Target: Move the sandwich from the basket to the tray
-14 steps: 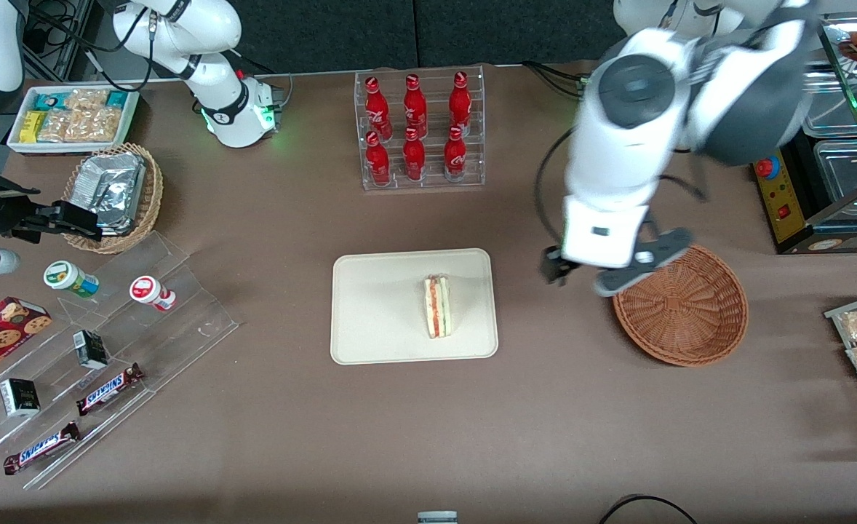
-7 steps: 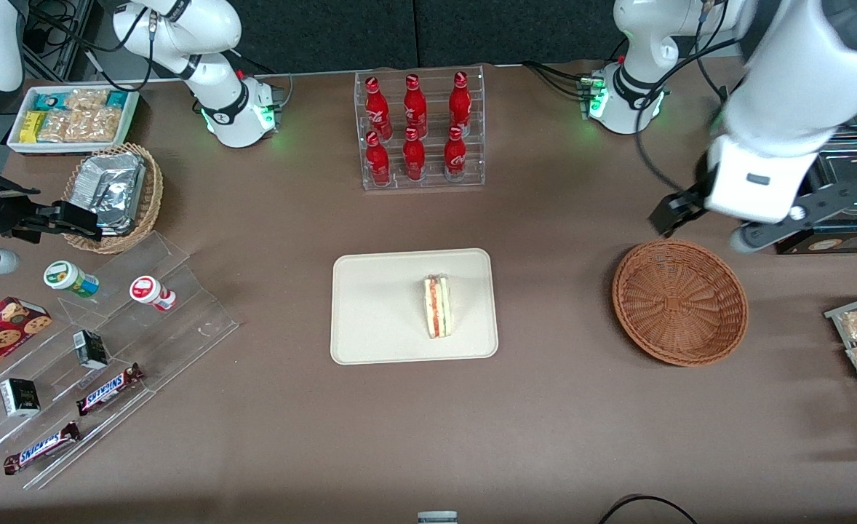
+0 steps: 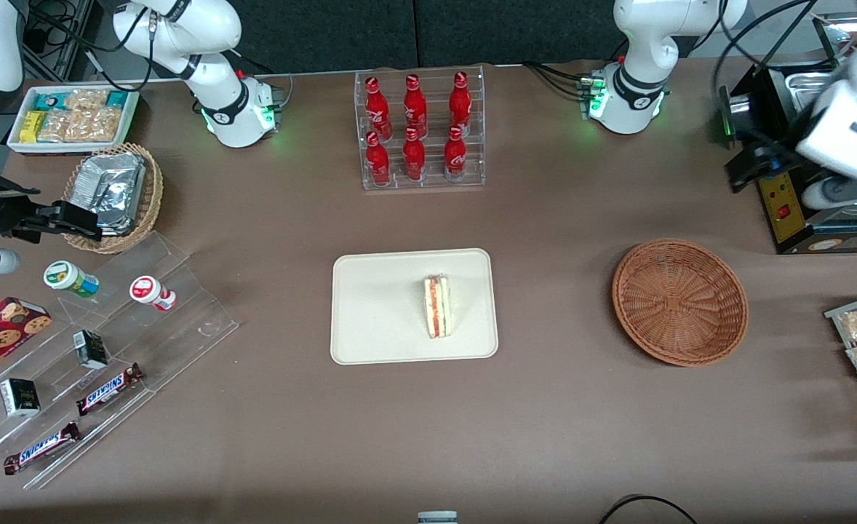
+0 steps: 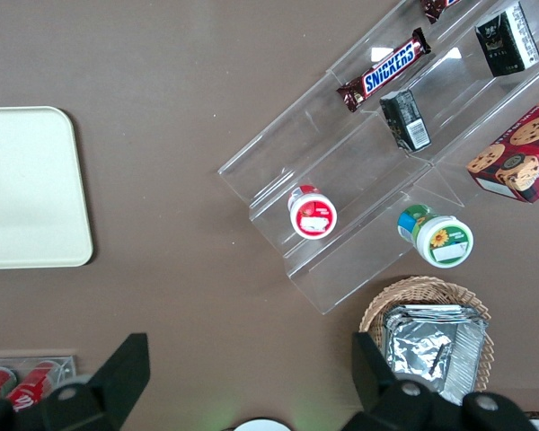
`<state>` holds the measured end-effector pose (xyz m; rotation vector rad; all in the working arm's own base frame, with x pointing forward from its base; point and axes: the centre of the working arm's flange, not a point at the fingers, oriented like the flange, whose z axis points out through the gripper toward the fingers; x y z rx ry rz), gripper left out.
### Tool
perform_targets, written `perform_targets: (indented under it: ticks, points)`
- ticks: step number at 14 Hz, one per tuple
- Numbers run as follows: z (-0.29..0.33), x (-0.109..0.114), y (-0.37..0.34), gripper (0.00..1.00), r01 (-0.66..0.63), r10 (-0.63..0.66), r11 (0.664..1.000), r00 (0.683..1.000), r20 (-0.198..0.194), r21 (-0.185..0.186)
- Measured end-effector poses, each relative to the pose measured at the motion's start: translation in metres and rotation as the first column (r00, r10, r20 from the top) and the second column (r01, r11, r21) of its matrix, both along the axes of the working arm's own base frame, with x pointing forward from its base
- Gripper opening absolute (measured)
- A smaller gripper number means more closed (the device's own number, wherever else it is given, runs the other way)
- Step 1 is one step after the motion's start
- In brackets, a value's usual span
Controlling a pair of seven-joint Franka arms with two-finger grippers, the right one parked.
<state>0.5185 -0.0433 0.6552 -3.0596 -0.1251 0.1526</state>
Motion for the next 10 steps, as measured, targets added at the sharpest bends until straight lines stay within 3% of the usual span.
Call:
perform_targets:
  ticks: [3,5,10]
  points:
    - [0.009,-0.026,0.051,1.0,0.032,-0.032,0.996,0.999,0.005,-0.08]
    - [0.013,-0.037,0.06,1.0,0.039,-0.038,0.995,0.999,0.014,-0.096]
    - [0.018,-0.036,0.048,1.0,0.063,-0.06,0.993,0.998,0.033,-0.101]
